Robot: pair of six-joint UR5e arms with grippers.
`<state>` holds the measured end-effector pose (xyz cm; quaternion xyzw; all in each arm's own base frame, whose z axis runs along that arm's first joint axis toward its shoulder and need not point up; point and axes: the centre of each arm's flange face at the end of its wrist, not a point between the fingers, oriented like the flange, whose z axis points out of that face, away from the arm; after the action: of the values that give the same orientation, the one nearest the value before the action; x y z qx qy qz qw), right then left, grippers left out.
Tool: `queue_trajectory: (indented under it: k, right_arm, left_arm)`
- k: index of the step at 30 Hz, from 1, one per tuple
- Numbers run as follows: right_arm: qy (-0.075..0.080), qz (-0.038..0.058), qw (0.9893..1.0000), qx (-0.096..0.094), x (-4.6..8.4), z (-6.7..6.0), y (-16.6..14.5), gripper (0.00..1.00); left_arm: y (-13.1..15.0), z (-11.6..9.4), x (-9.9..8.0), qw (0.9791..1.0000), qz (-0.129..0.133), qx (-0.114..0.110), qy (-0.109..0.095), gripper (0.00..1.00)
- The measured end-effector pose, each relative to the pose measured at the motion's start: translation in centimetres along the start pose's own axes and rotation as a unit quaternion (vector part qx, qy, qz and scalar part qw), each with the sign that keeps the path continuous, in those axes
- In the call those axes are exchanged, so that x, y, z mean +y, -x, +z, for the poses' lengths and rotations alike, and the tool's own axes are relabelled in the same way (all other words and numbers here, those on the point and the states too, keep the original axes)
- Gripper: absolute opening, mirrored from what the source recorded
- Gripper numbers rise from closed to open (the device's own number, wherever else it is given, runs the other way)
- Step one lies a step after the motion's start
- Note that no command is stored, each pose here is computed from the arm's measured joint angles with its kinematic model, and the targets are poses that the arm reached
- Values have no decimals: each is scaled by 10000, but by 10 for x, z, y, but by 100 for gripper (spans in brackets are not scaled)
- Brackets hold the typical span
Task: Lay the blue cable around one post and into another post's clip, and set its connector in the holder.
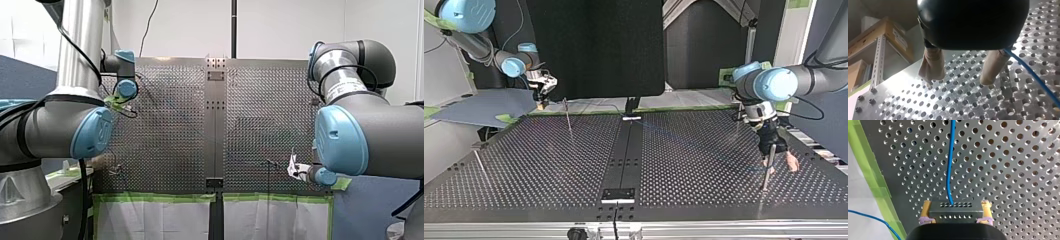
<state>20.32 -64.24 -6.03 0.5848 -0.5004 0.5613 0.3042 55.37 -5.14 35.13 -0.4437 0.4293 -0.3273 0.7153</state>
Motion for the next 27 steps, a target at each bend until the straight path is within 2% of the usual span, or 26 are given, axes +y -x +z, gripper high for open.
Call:
queue_trajectory:
  k: [3,6,11,14,18,23,27]
  right_arm:
    - [32,2,10000,13,3,0,-1,0]
    - [156,-18,9999,49,9,1,-4,0]
    - [421,-119,9990,59,21,0,-8,0]
    - [495,-167,9986,51,25,-2,-14,0]
    - [548,-196,9983,96,28,-7,-27,0]
    - [581,-189,9981,122,28,-18,-41,0]
    - [520,-207,9983,177,22,-23,-55,0]
  left_arm:
    - [-1,-1,0,10000,68,17,9,100]
    - [-2,-1,1,9999,114,29,17,100]
    - [-3,-1,1,9999,136,45,11,100]
    - [-3,-2,1,9999,146,59,7,100]
    - [-3,-2,1,9999,153,64,5,100]
    - [-3,-1,0,9999,155,64,0,100]
    - [-3,-1,0,9998,171,62,-2,100]
